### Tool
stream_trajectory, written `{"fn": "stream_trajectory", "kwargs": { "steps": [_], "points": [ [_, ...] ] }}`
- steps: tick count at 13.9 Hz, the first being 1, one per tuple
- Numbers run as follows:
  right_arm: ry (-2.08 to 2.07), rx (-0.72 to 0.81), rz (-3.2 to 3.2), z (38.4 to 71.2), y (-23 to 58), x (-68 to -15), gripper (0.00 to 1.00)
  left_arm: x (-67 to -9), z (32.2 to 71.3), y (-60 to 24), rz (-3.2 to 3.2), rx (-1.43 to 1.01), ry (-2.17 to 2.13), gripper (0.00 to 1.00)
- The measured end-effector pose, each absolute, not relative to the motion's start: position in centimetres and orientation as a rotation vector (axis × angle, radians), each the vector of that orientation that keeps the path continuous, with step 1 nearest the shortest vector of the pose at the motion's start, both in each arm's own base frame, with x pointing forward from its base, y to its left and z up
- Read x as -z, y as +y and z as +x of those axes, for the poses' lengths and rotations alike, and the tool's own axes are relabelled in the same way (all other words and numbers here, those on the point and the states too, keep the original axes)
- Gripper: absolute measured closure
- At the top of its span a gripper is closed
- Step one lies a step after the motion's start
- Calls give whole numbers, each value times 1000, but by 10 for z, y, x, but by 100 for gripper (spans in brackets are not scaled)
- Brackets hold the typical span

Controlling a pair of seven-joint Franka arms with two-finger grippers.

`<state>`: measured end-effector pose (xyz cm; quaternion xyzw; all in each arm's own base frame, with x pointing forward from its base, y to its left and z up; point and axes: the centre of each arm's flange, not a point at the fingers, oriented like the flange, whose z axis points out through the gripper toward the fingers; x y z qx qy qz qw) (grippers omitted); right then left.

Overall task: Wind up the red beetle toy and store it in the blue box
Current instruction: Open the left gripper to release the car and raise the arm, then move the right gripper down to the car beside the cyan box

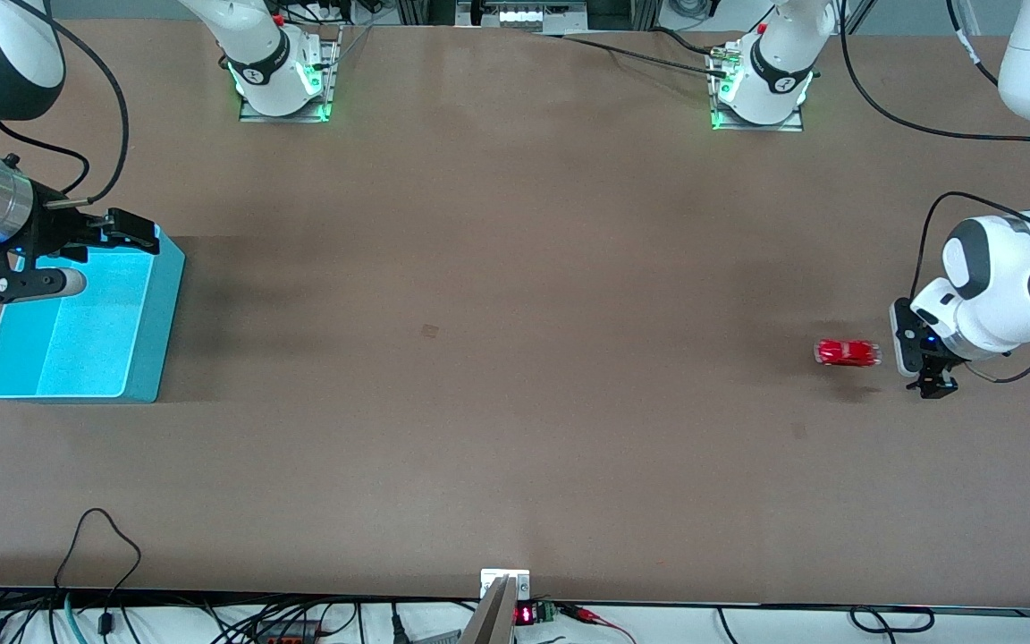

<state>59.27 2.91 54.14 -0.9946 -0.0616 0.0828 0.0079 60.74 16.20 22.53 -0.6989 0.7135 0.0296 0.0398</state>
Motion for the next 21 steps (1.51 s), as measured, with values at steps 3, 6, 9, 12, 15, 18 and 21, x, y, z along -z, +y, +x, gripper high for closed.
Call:
{"fn": "stream_trajectory", "kwargs": {
  "steps": [3,6,9,12,15,18,21],
  "points": [
    [-193,-258,-3109,593,29,-542,0,-266,604,164,-2221,-150,2125,0],
    [-193,-258,-3109,593,29,-542,0,-320,600,158,-2362,-231,1993,0],
    [-193,-258,-3109,593,29,-542,0,-375,603,149,-2457,-261,1856,0],
    [-193,-258,-3109,593,29,-542,0,-424,608,135,-2561,-313,1720,0],
    [-193,-258,-3109,593,29,-542,0,-468,609,119,-2685,-380,1536,0],
    [-193,-258,-3109,593,29,-542,0,-503,608,103,-2766,-409,1376,0],
    [-193,-259,-3109,593,29,-542,0,-535,607,78,-2843,-406,1170,0]
  ]
}}
